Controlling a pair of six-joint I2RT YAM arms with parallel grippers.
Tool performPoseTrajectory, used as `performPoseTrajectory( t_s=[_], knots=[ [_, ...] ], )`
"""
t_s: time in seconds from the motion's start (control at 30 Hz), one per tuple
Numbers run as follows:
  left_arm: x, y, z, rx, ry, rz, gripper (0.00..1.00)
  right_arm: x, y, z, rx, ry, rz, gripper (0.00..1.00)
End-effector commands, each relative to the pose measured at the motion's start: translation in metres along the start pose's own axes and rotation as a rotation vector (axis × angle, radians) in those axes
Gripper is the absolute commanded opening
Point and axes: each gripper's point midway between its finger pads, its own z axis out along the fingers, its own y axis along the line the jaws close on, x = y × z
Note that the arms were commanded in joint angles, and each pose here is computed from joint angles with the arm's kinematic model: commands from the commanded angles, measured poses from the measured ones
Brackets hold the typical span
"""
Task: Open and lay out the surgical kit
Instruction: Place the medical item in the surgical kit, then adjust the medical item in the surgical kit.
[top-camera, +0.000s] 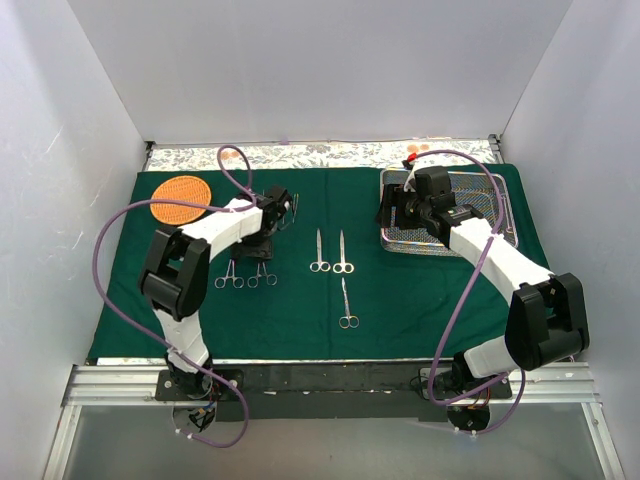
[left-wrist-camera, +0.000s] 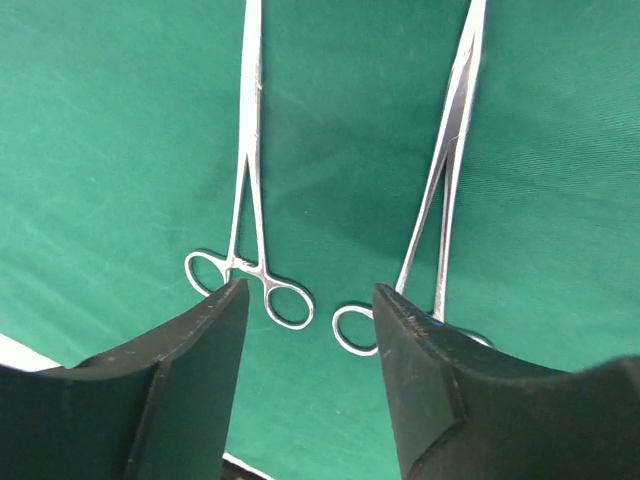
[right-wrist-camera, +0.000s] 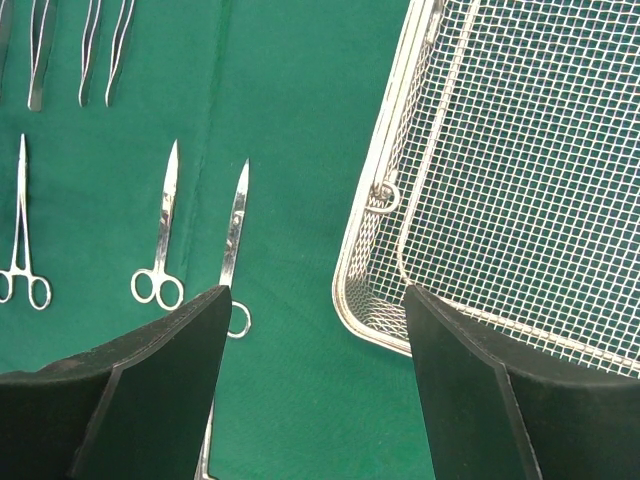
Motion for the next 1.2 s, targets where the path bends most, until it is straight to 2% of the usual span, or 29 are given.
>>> performPoseTrajectory(
  t_s=[0.0, 0.2, 0.3, 0.77, 1.17],
  knots=[
    [-0.03, 0.0, -0.026, 0.126, -0.13, -0.106, 0.54, -0.012, 0.0, 0.0, -0.007, -0.024, -0.013, 0.78],
    [-0.032, -0.027, -0.032, 0.303, -0.141, -0.081, 0.63, -0.01, -0.002, 0.0, 0.0, -0.014, -0.016, 0.77],
    [-0.03, -0.042, -0.033, 0.374, -0.133, -0.06, 0.64, -0.012, -0.002, 0.0, 0.001, -0.015, -0.014, 0.77],
    [-0.005, -0.056, -0.015, 0.403, -0.049, 0.032, 0.38, -0.01, -0.001, 0.001, -0.002, 0.001, -0.007, 0.77],
    [0.013, -0.061, -0.012, 0.419, -0.018, 0.082, 0.28, -0.012, 0.001, 0.004, -0.009, 0.014, -0.001, 0.76]
  ],
)
